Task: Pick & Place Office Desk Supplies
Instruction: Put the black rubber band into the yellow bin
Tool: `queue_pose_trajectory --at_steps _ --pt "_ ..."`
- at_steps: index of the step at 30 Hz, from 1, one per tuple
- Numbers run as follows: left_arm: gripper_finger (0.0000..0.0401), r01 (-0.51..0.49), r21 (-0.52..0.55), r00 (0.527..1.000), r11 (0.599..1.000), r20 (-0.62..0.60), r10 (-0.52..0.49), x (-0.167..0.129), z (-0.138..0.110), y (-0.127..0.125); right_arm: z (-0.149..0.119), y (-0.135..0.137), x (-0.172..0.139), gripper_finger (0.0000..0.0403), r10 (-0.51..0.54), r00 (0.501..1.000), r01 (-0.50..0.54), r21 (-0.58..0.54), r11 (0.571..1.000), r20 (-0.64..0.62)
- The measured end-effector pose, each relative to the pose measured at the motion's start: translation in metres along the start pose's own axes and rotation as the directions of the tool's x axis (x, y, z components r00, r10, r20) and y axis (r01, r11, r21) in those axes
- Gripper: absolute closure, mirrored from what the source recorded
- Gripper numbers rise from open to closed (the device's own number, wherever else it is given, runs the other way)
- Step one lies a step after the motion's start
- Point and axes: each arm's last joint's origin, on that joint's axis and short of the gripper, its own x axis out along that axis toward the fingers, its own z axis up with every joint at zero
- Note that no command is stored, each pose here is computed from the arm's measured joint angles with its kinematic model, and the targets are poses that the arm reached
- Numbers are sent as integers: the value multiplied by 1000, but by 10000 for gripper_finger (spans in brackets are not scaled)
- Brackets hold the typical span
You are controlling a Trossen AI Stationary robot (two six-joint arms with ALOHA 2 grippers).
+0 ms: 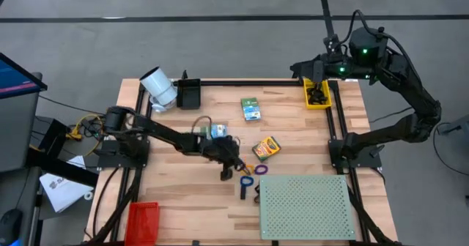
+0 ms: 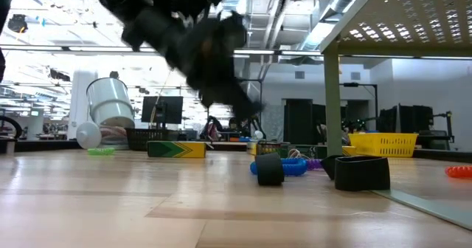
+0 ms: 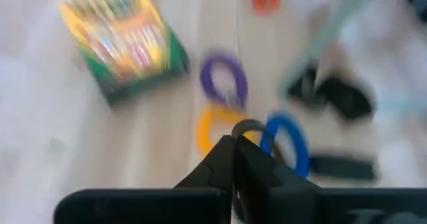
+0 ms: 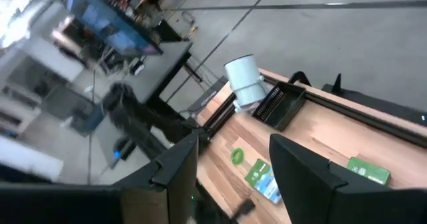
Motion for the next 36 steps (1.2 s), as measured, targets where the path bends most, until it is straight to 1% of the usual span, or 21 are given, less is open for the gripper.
queue_pose_trajectory --at_steps 2,4,6,8,9,10,11,12,14,16,17,19,20,22,24,26,28,31,32,34,36 --pt "400 11 -75 995 997 97 -3 -16 20 8 -5 6 2 220 26 999 -28 -87 996 -29" --pt "400 48 -165 981 985 192 -15 -33 39 19 -11 13 5 220 59 996 -69 -184 981 -64" --pt "400 102 -249 952 963 306 -22 -53 58 33 -18 22 8 220 97 990 -124 -281 952 -106" --pt "400 164 -319 906 933 423 -14 -73 75 48 -25 29 14 220 114 983 -161 -379 911 -144" --pt "400 184 -355 888 916 460 0 -83 81 55 -29 33 17 221 115 980 -174 -429 886 -161" --pt "400 213 -385 865 898 502 10 -91 87 61 -34 36 21 222 109 977 -186 -485 855 -182" --pt "400 241 -412 844 878 536 20 -99 91 69 -38 40 25 222 99 976 -193 -552 811 -196" --pt "400 268 -437 827 858 561 27 -106 95 75 -43 42 29 223 86 973 -204 -619 759 -214" --pt "400 332 -461 780 823 625 35 -117 102 85 -52 49 43 223 53 970 -215 -738 639 -237" --pt "400 391 -468 737 793 675 36 -125 111 91 -61 56 57 221 24 970 -216 -814 539 -241" --pt "401 418 -469 722 778 691 28 -128 115 92 -65 59 66 221 10 972 -208 -839 502 -235" --pt "401 459 -458 694 761 720 15 -133 126 91 -72 65 82 220 -19 976 -186 -872 453 -218" --pt "401 473 -455 685 754 729 10 -134 131 91 -75 66 90 219 -40 977 -171 -884 435 -209" --pt "401 498 -470 680 729 733 8 -136 136 90 -80 68 104 218 -80 980 -135 -907 398 -181" --pt "401 524 -474 665 707 747 9 -139 141 89 -84 71 114 217 -104 983 -105 -925 364 -153" --pt "401 549 -483 654 682 756 9 -141 144 89 -86 74 121 218 -98 988 -81 -939 334 -120" --pt "401 564 -505 660 653 751 11 -140 143 89 -86 79 125 218 -76 993 -66 -950 306 -93" --pt "401 589 -521 659 618 752 7 -140 143 88 -87 83 127 218 -72 996 -35 -966 255 -55" --pt "401 593 -523 659 612 752 4 -140 143 87 -87 84 126 218 -69 996 -32 -969 246 -50" --pt "401 597 -524 660 607 751 -1 -139 143 85 -86 84 129 218 -72 997 -23 -969 246 -41" --pt "401 605 -522 657 601 754 -7 -139 143 83 -87 80 131 218 -107 993 -12 -971 237 -39"
